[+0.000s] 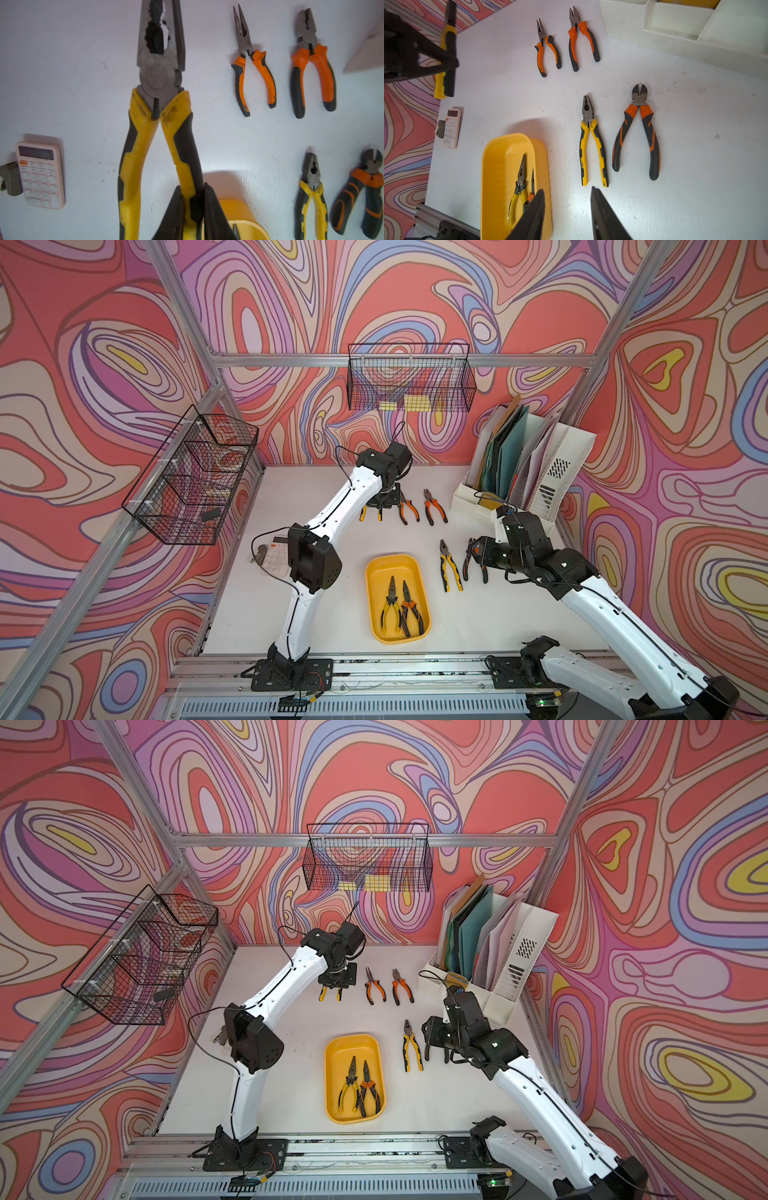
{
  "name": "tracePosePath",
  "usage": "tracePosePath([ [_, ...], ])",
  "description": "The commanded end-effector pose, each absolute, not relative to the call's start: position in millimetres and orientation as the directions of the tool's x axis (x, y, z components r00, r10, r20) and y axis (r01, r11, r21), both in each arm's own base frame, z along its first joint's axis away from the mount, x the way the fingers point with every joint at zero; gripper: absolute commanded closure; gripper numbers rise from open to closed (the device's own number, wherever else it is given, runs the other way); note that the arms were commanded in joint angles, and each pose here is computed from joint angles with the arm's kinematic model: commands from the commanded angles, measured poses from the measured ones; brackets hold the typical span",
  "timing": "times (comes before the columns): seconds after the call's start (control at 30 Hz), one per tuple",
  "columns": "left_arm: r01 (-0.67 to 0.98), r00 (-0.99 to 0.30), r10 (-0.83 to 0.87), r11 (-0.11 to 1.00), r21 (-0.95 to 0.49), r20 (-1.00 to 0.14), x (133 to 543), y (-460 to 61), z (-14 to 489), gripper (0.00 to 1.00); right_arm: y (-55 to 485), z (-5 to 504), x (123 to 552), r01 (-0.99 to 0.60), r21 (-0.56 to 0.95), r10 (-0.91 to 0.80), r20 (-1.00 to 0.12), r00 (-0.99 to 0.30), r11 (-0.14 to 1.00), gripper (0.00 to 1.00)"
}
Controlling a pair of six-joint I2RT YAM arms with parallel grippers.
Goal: Take the pliers out of the storage box
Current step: Place the pliers at the center of the board.
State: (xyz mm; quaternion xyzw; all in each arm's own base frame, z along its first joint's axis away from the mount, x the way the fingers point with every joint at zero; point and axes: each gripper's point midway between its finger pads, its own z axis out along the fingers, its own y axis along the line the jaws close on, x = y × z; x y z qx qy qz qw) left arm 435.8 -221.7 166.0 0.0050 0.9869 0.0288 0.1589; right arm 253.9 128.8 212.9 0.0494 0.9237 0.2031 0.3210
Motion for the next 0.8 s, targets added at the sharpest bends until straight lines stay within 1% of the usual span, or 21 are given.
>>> tracePosePath([
  [0.0,0.015,-0.967,0.033,0.997,0.075,-0.254,448,-213,144,1.0,128,219,257,-0.07,0.398,0.213,-0.621,-0.754,0.914,0.59],
  [0.17,-0.043,-0.97,-0.027,0.997,0.059,-0.241,477,-201,107,1.0,129,219,255,-0.094,0.409,0.212,-0.64,-0.738,0.908,0.59],
  [0.4,-0.082,-0.965,-0.07,0.996,0.036,-0.253,500,-190,83,1.0,132,213,255,-0.109,0.415,0.201,-0.634,-0.747,0.903,0.59],
  [0.6,-0.073,-0.972,-0.076,0.997,-0.024,-0.222,504,-199,64,1.0,134,207,255,-0.103,0.419,0.201,-0.62,-0.758,0.902,0.59],
  [0.77,-0.078,-0.979,-0.079,0.997,-0.013,-0.188,502,-199,45,1.0,135,208,255,-0.102,0.423,0.203,-0.615,-0.762,0.9,0.59],
])
